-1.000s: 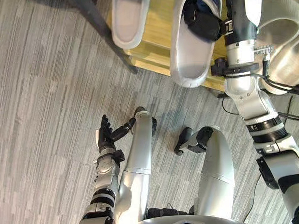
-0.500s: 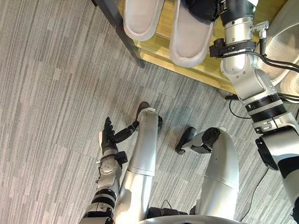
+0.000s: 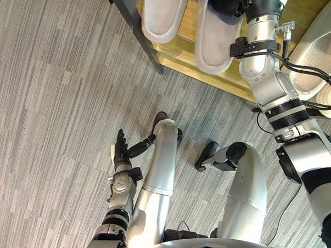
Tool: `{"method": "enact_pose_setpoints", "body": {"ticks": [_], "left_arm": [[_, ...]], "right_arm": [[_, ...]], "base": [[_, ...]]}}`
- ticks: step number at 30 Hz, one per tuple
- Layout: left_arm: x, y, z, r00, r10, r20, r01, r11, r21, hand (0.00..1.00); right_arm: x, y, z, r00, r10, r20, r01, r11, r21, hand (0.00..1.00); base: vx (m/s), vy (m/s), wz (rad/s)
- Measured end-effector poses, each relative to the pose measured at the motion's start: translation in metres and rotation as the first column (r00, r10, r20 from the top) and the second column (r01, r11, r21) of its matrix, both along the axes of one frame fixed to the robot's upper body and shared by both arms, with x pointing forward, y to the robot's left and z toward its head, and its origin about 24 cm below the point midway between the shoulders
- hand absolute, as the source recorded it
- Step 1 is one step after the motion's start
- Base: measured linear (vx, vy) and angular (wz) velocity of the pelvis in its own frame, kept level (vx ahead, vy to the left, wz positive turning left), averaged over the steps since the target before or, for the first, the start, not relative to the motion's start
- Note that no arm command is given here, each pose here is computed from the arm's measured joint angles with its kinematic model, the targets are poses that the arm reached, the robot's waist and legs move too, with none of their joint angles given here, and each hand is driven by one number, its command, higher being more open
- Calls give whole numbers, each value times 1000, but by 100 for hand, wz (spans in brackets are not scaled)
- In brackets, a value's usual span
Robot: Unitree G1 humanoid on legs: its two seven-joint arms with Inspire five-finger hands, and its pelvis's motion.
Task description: Organize the slippers on the shoe rack
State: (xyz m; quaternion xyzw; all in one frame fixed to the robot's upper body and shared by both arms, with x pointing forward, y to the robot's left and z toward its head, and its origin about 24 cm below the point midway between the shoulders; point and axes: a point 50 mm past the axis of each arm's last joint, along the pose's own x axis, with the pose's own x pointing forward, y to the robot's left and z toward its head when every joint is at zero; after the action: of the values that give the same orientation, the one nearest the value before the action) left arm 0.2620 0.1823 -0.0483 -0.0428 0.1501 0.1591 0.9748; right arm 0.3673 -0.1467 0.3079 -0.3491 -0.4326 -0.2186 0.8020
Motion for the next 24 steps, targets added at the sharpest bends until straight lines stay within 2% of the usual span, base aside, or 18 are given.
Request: {"method": "enact_pose_setpoints", "body": {"ticks": [8, 12, 24], "left_arm": [[-2, 1, -3, 1000, 0, -31, 0, 1000, 2, 100], [-4, 2, -7, 998, -5, -58, 5, 1000, 10, 100], [-11, 6, -15, 993, -8, -119, 13, 999, 41, 100]], "right_arm": [[-6, 4, 0, 999, 29, 23, -30, 999, 27, 100], [-11, 13, -13, 997, 75, 11, -76, 996, 38, 100], [-10, 15, -20, 989, 131, -64, -129, 991, 31, 100]], "base": [[23, -14, -3], [12, -29, -11], [38, -41, -5]]}}
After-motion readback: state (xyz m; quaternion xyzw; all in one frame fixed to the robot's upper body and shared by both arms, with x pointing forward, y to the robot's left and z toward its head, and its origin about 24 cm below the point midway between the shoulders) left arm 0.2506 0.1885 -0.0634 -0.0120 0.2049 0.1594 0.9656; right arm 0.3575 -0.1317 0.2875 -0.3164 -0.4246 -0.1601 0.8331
